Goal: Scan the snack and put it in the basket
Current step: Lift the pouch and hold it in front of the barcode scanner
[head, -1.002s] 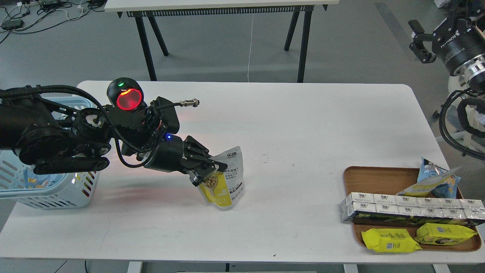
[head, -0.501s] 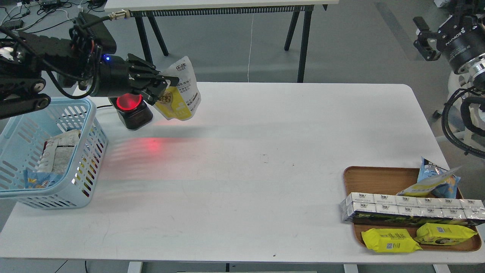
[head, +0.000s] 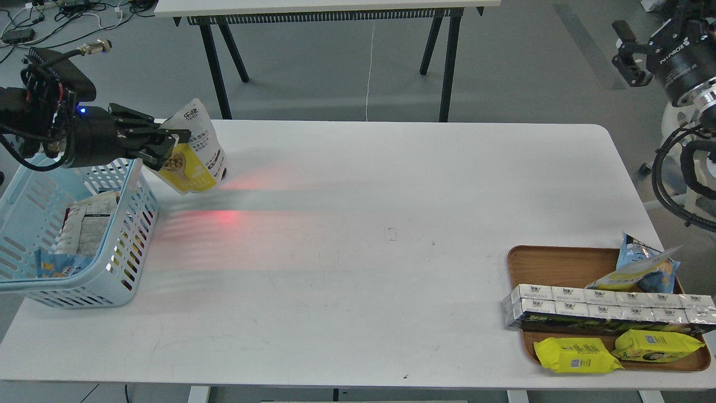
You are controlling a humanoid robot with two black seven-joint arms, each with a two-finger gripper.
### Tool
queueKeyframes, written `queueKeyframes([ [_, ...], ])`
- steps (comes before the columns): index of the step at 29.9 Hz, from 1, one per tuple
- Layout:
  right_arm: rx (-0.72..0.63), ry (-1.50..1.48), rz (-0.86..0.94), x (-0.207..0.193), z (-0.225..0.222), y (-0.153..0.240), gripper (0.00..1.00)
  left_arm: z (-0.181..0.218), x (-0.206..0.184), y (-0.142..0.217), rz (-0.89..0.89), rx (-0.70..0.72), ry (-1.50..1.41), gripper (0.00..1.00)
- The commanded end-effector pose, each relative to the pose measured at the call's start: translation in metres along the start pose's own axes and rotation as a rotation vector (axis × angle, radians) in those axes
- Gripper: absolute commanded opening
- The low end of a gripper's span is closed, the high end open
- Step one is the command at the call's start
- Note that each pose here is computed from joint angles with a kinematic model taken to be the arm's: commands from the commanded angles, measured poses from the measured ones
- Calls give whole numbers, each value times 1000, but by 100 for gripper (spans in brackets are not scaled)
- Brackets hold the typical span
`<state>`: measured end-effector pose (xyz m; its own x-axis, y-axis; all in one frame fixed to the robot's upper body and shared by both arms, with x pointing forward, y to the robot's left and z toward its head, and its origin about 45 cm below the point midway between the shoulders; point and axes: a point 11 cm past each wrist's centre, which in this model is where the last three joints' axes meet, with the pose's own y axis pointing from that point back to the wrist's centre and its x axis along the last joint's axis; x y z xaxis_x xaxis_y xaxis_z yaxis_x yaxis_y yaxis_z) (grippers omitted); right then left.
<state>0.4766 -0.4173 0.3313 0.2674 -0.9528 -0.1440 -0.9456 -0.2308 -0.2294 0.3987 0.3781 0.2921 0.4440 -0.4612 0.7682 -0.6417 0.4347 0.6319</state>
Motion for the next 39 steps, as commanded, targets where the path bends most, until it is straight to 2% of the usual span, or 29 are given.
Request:
queueKeyframes([
  [1, 5, -1, 0, 0, -2, -1, 98, -1, -13, 3, -15, 4, 24, 0],
  [6, 5, -3, 0, 0, -1, -1, 98, 16, -22, -3, -31, -47, 45, 0],
  [14, 3, -6, -1, -1, 1, -1, 98, 40, -15, -7, -20, -120, 75, 0],
  [19, 2, -8, 0, -2, 2, -1, 98, 59, 4, -4, 13, -177, 111, 0],
  [32, 0, -13, -3, -4, 4, -1, 98, 67, 51, -7, 62, -200, 112, 0],
  [39, 1, -13, -3, -4, 4, -2, 98, 76, 70, -29, 53, -218, 72, 0],
])
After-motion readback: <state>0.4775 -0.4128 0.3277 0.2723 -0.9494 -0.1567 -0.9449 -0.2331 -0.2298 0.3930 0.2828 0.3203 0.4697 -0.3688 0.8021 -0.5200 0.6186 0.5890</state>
